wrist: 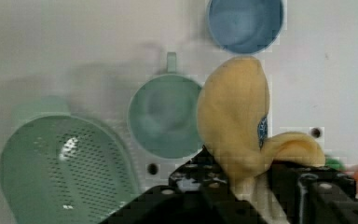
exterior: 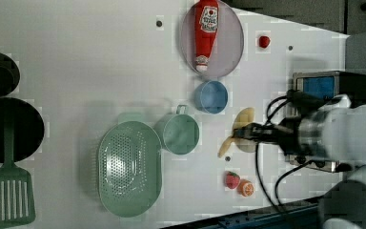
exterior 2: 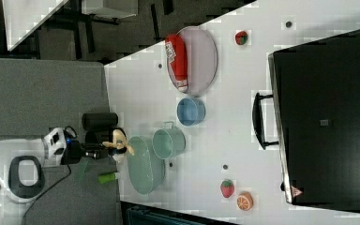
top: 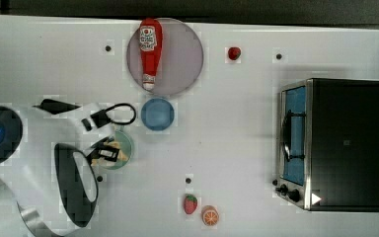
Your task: Pick Banana and place it in mug.
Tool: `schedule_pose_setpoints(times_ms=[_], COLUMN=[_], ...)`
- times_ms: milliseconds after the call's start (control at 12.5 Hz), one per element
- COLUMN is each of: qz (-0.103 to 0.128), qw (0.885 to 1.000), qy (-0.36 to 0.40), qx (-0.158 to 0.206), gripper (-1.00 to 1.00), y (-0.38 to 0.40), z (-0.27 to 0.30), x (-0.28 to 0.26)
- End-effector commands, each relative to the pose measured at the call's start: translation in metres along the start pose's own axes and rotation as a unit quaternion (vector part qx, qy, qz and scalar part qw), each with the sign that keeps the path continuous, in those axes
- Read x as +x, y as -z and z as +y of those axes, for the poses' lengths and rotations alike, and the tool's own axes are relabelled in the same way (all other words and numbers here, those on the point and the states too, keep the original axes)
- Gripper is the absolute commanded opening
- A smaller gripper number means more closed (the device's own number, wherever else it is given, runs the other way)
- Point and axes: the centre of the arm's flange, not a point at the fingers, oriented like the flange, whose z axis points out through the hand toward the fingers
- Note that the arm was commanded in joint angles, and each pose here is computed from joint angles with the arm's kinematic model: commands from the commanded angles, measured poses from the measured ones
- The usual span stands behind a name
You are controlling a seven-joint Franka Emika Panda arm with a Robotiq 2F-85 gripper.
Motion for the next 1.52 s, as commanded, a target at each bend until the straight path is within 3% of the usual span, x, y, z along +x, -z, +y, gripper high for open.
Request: schedule_pose_setpoints(times_ms=[80, 240, 480, 640, 1040, 1520], qz=[0.007, 0.012, -0.005, 0.001, 0.016, 0.073], qw=[0.996, 0.996, 0.996, 0.995, 0.994, 0.982], qy=[-0.08, -0.08, -0.081, -0.084, -0.084, -0.15], qx=[0.029, 0.046, 0.039, 0.049, 0.064, 0.093], gripper=[-0.3, -0.3, -0.3, -0.29, 0.96, 1.0], y=[-0.038, -0.072, -0.109, -0.118, -0.117, -0.024], z=[-0.016, -0.019, -0.016, -0.016, -0.017, 0.026], x=[0.002, 0.006, 0.002, 0.006, 0.007, 0.051])
